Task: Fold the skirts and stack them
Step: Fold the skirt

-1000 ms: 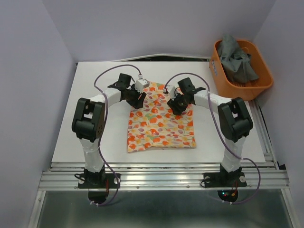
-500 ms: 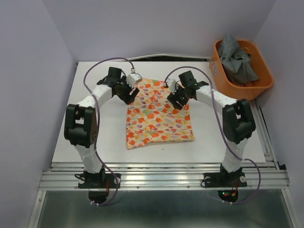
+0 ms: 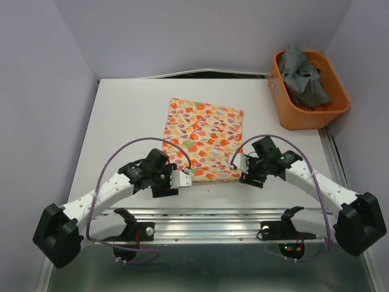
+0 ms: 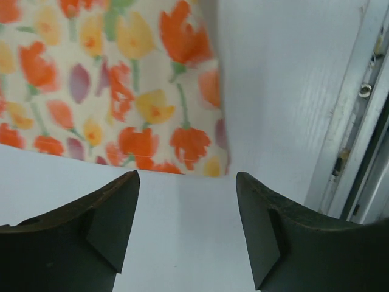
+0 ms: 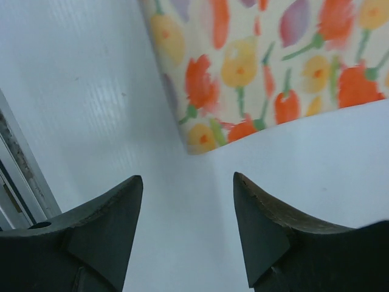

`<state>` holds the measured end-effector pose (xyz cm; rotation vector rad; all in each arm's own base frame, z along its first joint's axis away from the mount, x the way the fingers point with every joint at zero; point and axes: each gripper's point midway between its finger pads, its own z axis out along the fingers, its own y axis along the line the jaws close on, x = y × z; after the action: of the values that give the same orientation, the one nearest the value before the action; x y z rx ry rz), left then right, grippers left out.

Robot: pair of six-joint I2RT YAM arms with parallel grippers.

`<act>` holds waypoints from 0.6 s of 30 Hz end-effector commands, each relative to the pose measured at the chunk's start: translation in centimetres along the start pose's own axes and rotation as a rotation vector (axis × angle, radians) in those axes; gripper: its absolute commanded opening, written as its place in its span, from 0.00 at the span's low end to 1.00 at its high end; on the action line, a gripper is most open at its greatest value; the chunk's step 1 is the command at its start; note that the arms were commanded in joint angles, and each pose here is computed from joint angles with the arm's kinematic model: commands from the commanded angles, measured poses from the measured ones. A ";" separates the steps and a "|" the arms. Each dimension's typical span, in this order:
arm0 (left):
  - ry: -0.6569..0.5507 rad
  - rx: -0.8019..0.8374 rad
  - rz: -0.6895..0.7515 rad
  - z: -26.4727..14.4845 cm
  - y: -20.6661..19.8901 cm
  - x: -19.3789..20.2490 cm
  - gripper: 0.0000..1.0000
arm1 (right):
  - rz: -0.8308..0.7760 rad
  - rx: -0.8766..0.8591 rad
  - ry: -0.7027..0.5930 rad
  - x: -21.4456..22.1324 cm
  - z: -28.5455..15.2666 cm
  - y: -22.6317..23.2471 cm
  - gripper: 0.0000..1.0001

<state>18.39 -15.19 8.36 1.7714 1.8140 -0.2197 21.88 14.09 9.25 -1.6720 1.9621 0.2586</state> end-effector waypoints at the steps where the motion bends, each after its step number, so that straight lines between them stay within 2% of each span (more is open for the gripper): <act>1: 0.120 0.077 0.023 1.3 -2.9 2.7 0.72 | -0.112 0.021 0.018 1.4 1.7 1.2 0.66; 5: 0.121 0.107 0.048 2.3 -3.9 2.4 0.70 | -0.133 0.074 0.007 1.7 2.9 1.0 0.65; 10: 0.188 0.133 0.107 3.7 -4.8 3.4 0.60 | -0.161 0.116 -0.022 0.9 3.8 0.0 0.61; 14: 0.208 0.126 0.122 4.7 -4.8 4.1 0.57 | -0.176 0.103 -0.029 0.8 4.4 0.2 0.54; 18: 0.226 0.124 0.141 5.1 -4.5 4.3 0.44 | -0.192 0.082 -0.027 1.1 4.8 0.7 0.48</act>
<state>15.53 -14.97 1.51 2.0502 1.8558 -0.1266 21.99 14.99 4.64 -1.7659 1.8170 0.1385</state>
